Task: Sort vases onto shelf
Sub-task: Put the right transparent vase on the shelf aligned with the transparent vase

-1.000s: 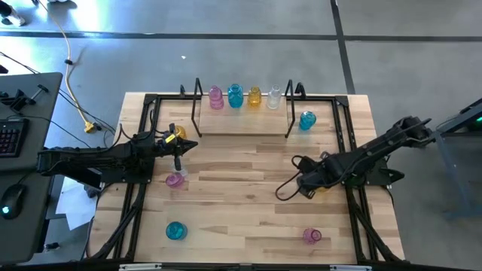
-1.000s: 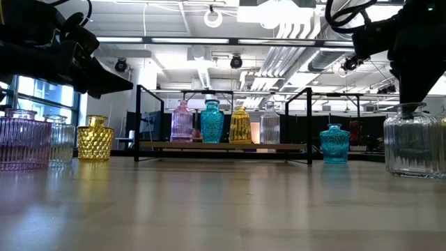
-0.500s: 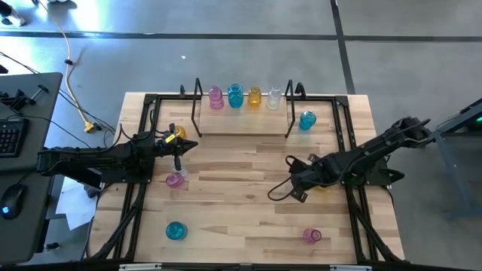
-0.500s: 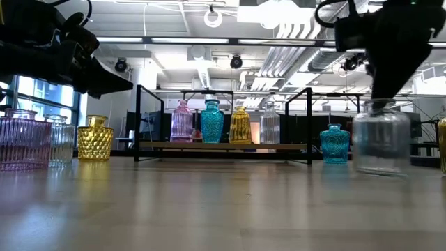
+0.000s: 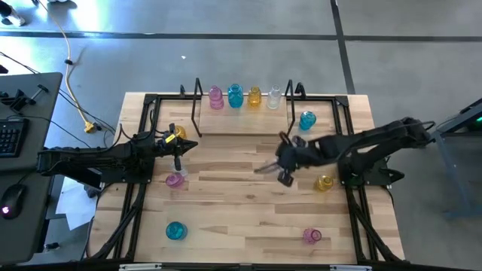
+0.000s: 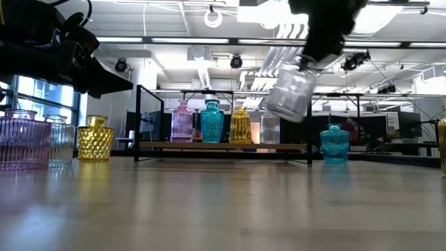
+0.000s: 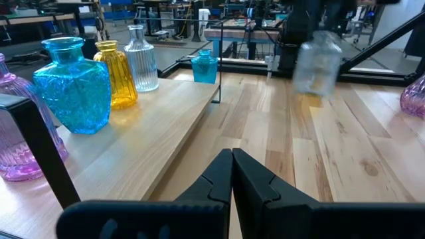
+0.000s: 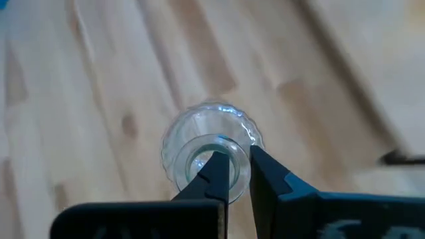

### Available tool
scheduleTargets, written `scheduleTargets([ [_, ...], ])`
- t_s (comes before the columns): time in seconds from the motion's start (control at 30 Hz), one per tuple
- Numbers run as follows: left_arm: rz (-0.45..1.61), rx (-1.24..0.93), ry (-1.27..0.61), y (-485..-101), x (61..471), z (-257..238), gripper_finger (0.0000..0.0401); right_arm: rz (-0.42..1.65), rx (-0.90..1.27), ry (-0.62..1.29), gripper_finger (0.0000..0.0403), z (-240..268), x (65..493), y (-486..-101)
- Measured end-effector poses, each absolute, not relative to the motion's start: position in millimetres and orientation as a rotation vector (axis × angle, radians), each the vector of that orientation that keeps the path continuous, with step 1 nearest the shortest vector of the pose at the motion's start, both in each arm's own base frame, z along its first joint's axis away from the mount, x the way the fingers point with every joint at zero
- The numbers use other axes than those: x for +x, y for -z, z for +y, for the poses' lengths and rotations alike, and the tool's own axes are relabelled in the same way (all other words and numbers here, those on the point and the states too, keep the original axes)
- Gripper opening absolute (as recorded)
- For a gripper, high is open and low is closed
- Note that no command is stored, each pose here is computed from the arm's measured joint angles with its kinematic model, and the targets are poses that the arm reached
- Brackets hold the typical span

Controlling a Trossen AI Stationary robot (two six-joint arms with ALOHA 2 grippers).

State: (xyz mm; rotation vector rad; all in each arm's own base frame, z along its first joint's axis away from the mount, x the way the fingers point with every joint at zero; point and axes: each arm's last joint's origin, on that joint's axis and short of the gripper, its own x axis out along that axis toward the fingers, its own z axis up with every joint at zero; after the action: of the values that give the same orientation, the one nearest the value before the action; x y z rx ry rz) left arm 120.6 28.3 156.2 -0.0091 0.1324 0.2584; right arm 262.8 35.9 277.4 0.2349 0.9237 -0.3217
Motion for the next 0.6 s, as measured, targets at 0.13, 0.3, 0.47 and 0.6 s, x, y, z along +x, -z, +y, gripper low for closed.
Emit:
scheduleTargets([
  [0.13,0.133,-0.009,-0.258,-156.2,120.6,28.3,0.0001,0.871,0.208,0.348,0.0009,5.2,270.2,-298.3],
  [0.3,0.132,-0.009,-0.258,-156.2,120.6,28.3,0.0001,0.818,0.184,0.384,0.0009,-36.7,271.5,-320.8],
  [0.47,0.133,-0.009,-0.259,-156.2,120.5,28.3,0.0001,0.786,0.161,0.4,0.0009,-69.4,266.8,-335.7],
  [0.6,0.133,-0.009,-0.259,-156.2,120.5,28.3,0.0001,0.782,0.144,0.395,0.0009,-87.9,264.9,-340.5],
])
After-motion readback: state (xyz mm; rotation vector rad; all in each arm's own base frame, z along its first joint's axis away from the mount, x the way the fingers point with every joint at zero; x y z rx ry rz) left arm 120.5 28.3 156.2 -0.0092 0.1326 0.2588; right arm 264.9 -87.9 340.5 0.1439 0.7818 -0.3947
